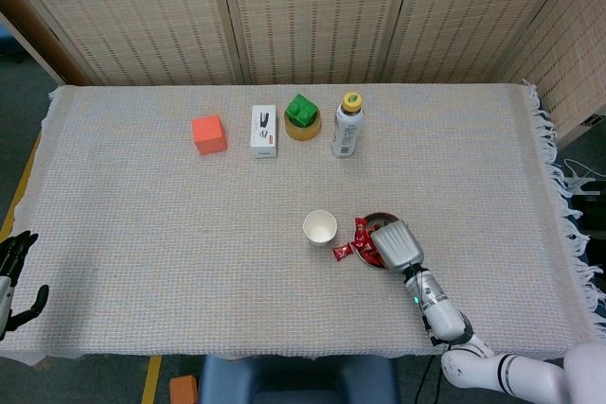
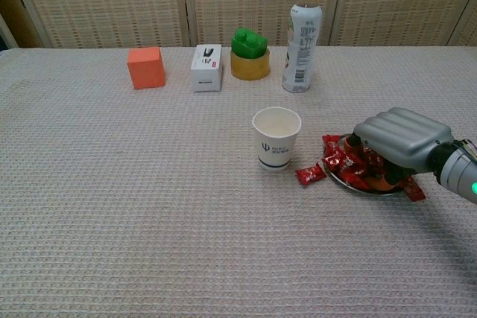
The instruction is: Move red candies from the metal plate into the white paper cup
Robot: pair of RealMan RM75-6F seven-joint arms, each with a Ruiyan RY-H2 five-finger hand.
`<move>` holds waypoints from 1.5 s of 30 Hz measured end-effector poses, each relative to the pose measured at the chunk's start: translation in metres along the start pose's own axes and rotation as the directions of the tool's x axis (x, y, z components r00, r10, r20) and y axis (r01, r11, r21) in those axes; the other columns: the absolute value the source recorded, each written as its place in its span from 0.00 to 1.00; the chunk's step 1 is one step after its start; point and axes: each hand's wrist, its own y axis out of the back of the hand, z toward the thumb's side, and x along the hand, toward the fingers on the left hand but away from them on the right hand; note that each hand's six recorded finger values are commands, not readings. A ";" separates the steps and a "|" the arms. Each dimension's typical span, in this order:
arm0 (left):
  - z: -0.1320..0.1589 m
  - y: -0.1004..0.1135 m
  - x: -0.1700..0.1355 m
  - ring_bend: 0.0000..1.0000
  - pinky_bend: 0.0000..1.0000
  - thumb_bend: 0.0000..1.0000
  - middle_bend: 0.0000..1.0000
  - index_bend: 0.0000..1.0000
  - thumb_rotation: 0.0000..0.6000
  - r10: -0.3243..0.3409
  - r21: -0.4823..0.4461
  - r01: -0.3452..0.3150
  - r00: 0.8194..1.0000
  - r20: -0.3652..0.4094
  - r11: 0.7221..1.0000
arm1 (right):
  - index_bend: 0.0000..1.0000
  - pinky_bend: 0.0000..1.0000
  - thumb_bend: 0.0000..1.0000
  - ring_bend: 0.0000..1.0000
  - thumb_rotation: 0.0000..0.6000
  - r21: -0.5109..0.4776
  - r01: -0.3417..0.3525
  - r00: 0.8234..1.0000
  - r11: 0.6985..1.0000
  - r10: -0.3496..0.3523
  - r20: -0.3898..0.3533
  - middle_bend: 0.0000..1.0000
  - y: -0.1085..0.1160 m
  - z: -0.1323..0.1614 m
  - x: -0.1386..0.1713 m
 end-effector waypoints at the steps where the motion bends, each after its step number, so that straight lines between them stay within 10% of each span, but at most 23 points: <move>1: 0.000 0.000 0.000 0.00 0.17 0.45 0.00 0.00 1.00 0.000 -0.001 0.000 1.000 0.000 1.000 | 0.61 0.77 0.32 0.53 1.00 0.003 0.001 1.000 1.000 -0.001 0.000 0.52 0.000 0.001 -0.001; 26: -0.001 0.002 -0.001 0.00 0.18 0.46 0.00 0.00 1.00 0.005 -0.007 -0.005 1.000 0.001 1.000 | 0.74 0.82 0.36 0.61 1.00 -0.014 0.068 0.998 0.998 -0.068 0.009 0.62 0.025 0.001 -0.001; 45: -0.001 0.003 0.000 0.00 0.18 0.46 0.00 0.00 1.00 0.006 -0.012 -0.006 1.000 0.000 1.000 | 0.74 0.82 0.36 0.61 1.00 -0.118 0.211 0.977 0.970 -0.215 -0.021 0.62 0.100 0.023 0.001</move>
